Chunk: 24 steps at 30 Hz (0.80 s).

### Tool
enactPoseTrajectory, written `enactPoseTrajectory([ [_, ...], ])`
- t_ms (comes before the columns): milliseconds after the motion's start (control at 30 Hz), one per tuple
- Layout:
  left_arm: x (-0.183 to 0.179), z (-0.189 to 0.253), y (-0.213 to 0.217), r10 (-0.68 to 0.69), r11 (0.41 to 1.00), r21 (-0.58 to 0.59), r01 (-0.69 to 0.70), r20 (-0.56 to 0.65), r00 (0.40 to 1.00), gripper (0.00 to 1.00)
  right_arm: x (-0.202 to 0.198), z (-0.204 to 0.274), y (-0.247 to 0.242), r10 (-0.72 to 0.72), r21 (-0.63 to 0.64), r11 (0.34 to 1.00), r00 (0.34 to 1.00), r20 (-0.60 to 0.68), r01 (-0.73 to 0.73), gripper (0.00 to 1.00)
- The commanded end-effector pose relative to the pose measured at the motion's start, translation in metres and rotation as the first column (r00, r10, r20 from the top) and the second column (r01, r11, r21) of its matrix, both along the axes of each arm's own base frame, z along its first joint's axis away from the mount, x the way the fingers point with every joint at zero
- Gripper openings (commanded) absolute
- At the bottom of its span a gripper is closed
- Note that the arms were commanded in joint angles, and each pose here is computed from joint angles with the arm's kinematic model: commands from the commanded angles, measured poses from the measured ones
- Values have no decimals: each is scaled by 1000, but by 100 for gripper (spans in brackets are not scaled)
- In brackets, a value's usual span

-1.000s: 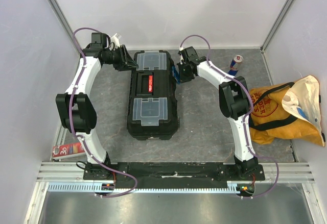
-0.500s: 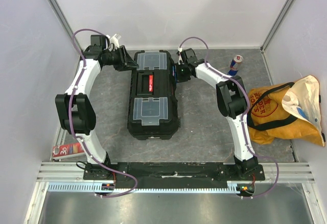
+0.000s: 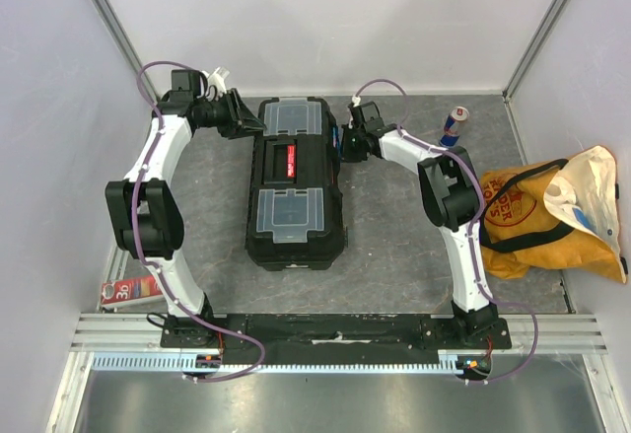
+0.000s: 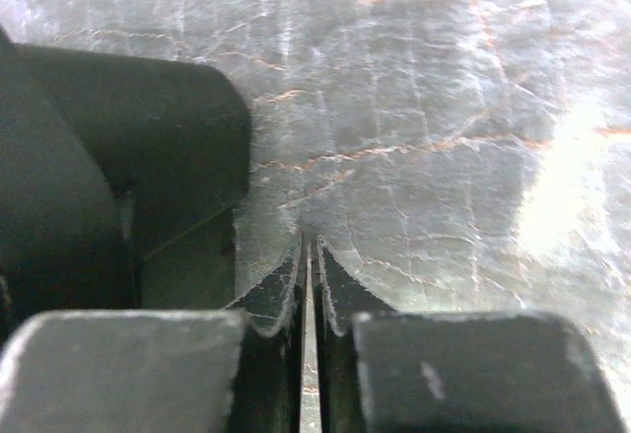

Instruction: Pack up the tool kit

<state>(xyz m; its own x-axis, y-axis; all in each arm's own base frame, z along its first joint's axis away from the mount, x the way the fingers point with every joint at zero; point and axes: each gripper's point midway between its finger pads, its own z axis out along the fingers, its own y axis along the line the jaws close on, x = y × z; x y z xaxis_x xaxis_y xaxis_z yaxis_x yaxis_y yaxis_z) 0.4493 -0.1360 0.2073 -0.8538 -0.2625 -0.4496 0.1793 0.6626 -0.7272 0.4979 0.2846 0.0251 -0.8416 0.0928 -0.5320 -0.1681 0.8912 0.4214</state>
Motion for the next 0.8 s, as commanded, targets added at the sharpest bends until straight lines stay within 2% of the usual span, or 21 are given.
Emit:
enactPoseTrajectory([
  [0,-15,-25,-17,26,999,39,-21,-156,987,44,1,54,13,-128,26,992,987,95,126,19],
  [167,7,27,7,116,990,82,-116,4,993,62,8,92,-57,-319,-51,943,936,149,329,60],
  [267,7,49,11,133,986,94,-140,81,988,66,-1,118,-72,-350,-44,931,918,186,364,72],
  [400,-7,59,14,143,983,100,-156,127,982,68,-21,150,-76,-324,-4,943,922,214,332,78],
  [633,-51,52,11,101,987,109,-116,132,986,71,-66,174,-57,-162,98,985,967,198,145,81],
  [767,-82,31,-5,7,977,213,-30,108,994,75,-89,180,-47,-95,156,986,977,191,66,82],
])
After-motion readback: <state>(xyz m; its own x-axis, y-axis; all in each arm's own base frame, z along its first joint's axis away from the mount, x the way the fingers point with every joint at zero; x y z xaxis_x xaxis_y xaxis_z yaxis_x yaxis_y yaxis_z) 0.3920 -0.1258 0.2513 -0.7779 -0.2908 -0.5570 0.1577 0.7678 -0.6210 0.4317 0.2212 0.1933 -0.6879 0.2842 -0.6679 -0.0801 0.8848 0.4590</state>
